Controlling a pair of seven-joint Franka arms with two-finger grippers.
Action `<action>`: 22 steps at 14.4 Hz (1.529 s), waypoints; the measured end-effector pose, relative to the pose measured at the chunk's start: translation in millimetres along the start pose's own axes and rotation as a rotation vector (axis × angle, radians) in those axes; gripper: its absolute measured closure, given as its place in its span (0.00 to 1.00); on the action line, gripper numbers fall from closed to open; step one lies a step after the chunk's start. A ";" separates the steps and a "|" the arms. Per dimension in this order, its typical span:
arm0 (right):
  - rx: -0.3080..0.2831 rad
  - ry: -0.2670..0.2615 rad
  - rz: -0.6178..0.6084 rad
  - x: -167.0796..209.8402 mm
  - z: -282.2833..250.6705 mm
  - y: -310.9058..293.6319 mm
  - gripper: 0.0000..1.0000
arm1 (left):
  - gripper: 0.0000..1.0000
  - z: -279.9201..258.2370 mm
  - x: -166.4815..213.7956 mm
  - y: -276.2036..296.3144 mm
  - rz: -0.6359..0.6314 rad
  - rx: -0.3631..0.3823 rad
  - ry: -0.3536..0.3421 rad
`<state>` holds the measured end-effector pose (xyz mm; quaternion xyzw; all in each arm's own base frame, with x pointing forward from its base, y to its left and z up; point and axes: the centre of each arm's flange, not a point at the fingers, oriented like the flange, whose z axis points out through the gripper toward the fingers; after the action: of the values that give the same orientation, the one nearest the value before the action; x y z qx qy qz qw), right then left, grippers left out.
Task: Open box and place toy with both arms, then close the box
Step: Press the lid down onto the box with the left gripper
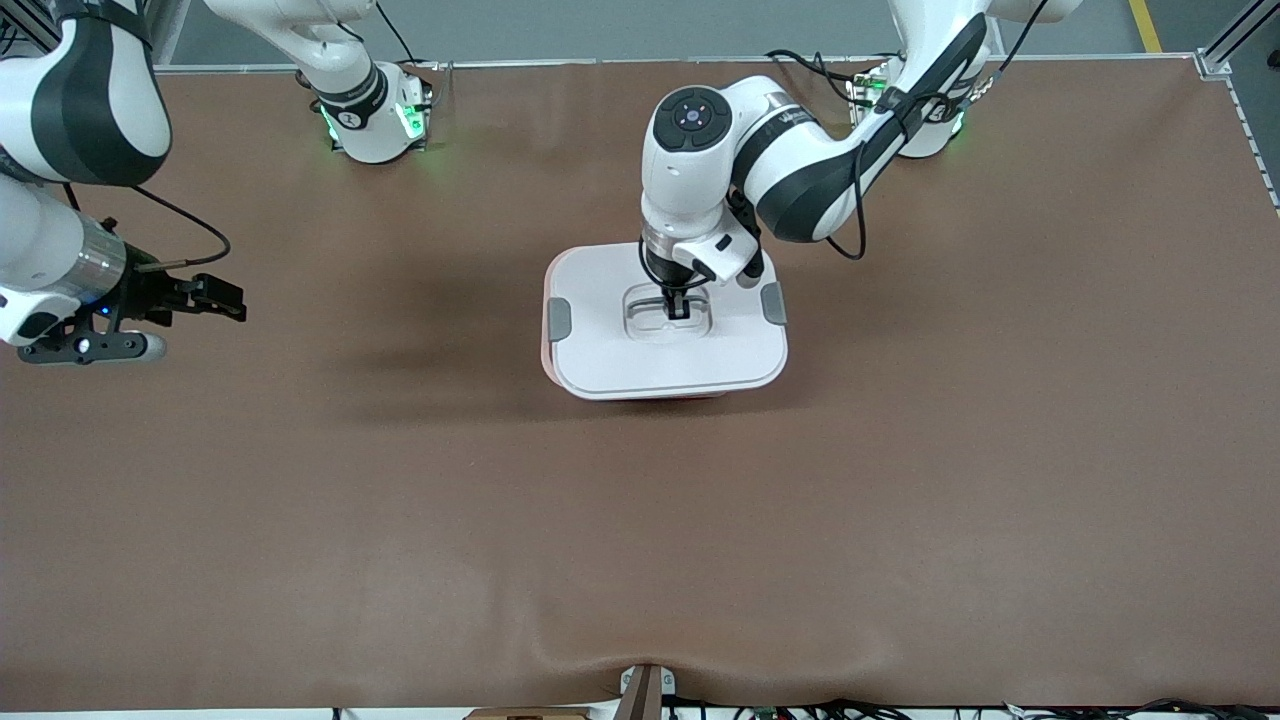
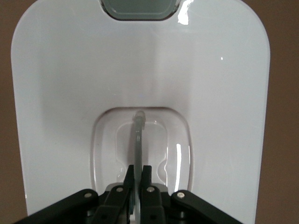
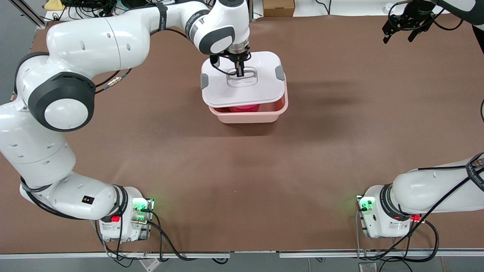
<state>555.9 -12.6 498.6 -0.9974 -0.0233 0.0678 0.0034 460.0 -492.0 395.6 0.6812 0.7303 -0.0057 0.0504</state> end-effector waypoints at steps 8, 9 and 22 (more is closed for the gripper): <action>0.007 -0.004 0.014 -9.5 -34.8 4.8 0.00 | 0.93 25.1 -15.2 -19.0 0.062 -0.019 0.003; 0.007 0.000 0.016 -9.6 -38.1 5.8 0.00 | 0.93 25.1 -15.1 -19.0 0.054 -0.019 0.003; -0.001 0.148 -0.036 -8.1 -111.2 -23.6 0.00 | 0.93 38.1 -10.0 -25.0 0.029 -0.024 0.035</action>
<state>561.9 10.2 610.1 -0.9991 -0.0409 -0.0062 0.0057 438.3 -506.7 356.9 0.6910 0.7212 0.0157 0.0456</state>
